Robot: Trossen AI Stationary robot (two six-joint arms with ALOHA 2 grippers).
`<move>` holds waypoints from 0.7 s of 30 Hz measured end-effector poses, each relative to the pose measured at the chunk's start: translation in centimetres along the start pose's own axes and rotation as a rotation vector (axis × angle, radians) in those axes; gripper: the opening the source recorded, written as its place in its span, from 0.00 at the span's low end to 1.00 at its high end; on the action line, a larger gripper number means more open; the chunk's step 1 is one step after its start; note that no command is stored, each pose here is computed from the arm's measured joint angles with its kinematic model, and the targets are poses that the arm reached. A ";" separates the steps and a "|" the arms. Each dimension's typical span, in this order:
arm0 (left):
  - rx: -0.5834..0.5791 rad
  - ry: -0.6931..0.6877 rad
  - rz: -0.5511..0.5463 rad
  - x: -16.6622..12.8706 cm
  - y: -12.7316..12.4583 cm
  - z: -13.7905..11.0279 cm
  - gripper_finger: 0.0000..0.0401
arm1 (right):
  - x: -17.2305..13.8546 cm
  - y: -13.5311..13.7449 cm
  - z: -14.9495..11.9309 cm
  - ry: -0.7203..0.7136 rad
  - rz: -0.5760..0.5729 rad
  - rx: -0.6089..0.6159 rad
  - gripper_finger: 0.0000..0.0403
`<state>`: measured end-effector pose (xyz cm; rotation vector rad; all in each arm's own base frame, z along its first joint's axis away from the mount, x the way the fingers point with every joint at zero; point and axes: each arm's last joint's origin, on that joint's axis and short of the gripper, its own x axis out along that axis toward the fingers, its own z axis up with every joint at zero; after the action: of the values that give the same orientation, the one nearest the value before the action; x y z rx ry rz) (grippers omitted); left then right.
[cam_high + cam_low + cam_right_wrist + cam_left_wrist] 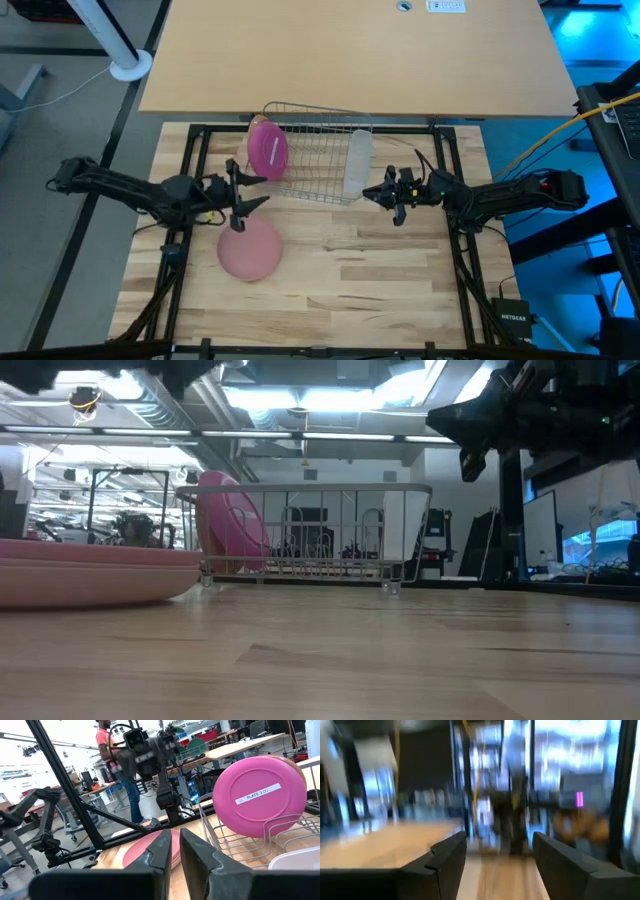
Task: Sort dishes
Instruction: Put the pink plate into the dish rack
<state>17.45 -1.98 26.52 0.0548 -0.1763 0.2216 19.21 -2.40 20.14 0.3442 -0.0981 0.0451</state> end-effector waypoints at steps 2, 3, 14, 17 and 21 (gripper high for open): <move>0.003 0.163 -0.035 -0.8 0.1 0.3 0.55 | 0.0 0.0 0.0 0.002 0.006 0.000 0.11; -0.015 0.237 -0.063 -1.2 0.0 0.7 0.55 | 0.0 0.0 0.0 0.003 0.007 0.000 0.11; -0.264 0.834 -0.403 -2.2 -5.0 0.1 0.55 | 0.0 0.0 0.0 0.004 0.007 0.001 0.11; -0.282 1.063 -0.431 -2.6 -7.0 -2.3 0.55 | 0.0 0.0 0.0 0.004 0.007 0.000 0.11; -0.216 1.247 -0.448 -2.9 -9.3 -5.2 0.52 | 0.0 0.0 0.0 0.004 0.007 0.001 0.11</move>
<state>17.67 -11.27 20.53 -0.2598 1.0477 -0.2359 19.21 -2.38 20.13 0.3443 -0.0955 0.0525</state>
